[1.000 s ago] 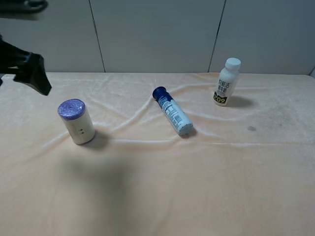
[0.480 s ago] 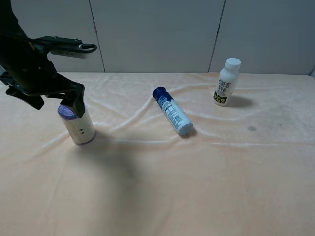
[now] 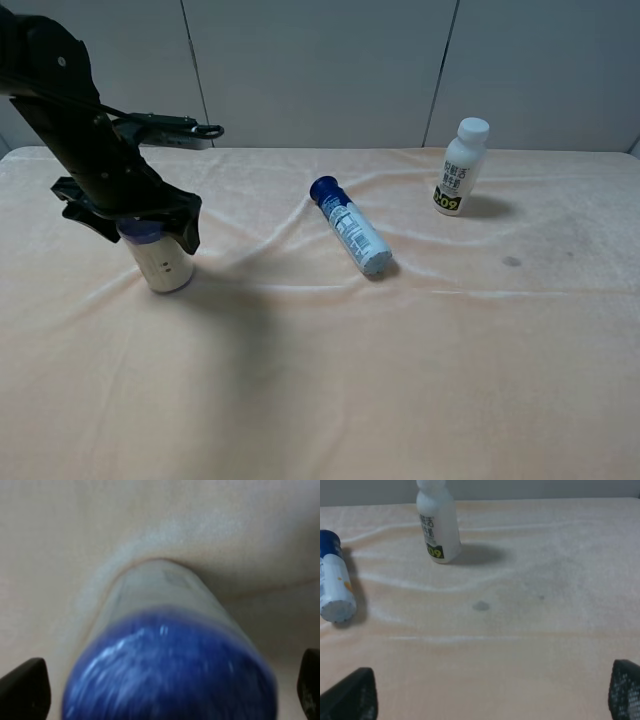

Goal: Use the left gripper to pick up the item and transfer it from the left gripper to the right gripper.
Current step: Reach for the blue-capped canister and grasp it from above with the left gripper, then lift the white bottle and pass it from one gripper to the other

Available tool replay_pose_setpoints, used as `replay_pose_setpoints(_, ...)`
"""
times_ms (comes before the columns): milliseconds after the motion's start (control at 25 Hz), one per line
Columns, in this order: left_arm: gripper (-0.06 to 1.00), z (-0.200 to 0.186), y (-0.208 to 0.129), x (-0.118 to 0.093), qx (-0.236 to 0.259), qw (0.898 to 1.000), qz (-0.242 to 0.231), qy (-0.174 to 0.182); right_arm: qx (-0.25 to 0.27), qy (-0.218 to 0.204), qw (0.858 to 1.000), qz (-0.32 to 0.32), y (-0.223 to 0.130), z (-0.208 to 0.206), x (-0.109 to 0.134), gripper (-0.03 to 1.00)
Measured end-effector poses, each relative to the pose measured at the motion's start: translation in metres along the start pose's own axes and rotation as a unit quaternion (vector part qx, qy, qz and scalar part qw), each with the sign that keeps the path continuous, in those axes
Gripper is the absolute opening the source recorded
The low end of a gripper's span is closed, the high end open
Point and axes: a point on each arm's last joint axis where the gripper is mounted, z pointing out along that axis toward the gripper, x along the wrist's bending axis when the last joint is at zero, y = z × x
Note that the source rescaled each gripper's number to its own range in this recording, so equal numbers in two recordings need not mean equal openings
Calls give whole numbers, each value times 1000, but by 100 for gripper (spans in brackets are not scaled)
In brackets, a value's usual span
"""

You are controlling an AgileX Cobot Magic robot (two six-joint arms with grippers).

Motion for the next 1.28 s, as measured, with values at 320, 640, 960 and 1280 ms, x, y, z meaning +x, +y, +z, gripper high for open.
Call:
replay_pose_setpoints(320,0,12,2,0,-3,1000,0,0,1,0,1000,0,0,0,0,100)
replay_pose_setpoints(640,1,9,10,-1,-18,1000,1,-2,1,0,1000,0,0,0,0,100)
replay_pose_setpoints(960,1,-37,46,-8,-9,1000,-9,-21,1,1,1000,1,0,0,0,100)
replay_pose_setpoints(1280,1,-74,68,-19,-26,997,-5,-72,-1,3,1000,2,0,0,1,100)
